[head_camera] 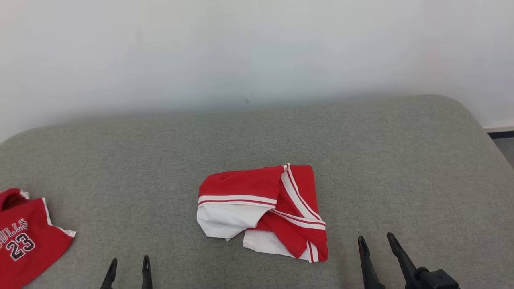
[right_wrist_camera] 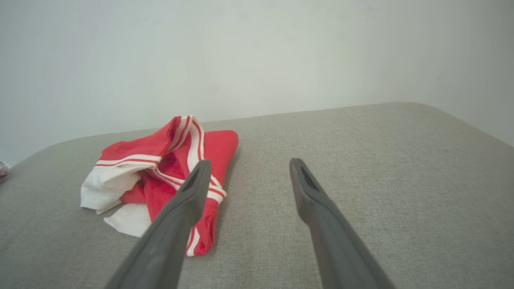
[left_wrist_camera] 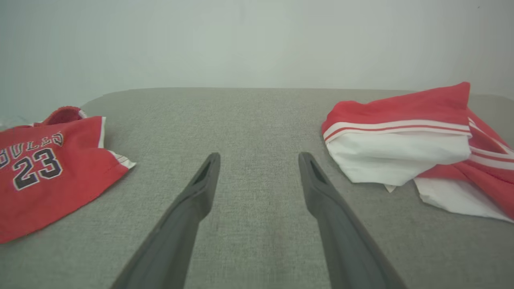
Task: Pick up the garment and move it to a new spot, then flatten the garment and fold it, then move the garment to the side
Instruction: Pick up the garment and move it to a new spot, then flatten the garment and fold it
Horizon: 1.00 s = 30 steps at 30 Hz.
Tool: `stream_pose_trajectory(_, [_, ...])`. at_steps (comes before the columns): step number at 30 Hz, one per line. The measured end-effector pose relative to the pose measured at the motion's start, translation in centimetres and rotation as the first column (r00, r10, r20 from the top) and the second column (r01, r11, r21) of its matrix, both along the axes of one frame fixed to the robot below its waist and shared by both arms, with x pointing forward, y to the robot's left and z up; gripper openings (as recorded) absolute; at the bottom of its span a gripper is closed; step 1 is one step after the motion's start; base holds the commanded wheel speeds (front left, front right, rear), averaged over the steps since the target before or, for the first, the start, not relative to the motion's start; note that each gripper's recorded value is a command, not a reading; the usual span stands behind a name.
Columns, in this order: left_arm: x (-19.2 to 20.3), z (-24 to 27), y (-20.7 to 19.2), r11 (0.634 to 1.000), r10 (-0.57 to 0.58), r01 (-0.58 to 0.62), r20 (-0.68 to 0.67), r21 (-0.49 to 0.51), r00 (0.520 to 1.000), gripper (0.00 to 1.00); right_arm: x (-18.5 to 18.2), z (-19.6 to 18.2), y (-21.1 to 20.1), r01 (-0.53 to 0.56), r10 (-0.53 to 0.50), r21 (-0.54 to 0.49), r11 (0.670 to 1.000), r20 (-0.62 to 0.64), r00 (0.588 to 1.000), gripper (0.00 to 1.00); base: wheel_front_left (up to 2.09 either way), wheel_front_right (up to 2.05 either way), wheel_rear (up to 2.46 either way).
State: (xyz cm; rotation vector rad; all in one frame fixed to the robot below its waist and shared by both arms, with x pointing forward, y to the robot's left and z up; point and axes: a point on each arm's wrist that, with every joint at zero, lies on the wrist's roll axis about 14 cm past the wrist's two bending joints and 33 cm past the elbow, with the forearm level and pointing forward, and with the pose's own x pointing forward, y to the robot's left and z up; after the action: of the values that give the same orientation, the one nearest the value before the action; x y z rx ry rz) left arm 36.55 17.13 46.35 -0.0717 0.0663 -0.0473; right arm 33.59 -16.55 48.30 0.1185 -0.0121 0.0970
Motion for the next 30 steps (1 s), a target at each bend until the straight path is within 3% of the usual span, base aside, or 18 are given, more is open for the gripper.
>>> stream_pose_trajectory(7, [-4.0,-0.4,3.3,0.994,0.105,-0.105,-0.001,0.033,0.994,1.00,0.0,0.0,1.6,-0.052,0.052,0.002,0.999,0.002,0.999,1.00,0.00,0.00,0.00])
stream_pose_trajectory(15, [-5.8,0.5,5.7,0.980,0.191,-0.193,0.035,0.042,0.981,1.00,0.4,0.1,3.3,-0.102,0.102,0.017,0.995,0.002,0.995,1.00,0.00,0.00,0.00])
stream_pose_trajectory(30, [-5.9,0.3,5.0,0.986,0.164,-0.165,0.027,0.030,0.986,1.00,1.0,-0.6,4.3,-0.133,0.133,0.024,0.991,-0.022,0.991,1.00,0.00,0.00,0.00])
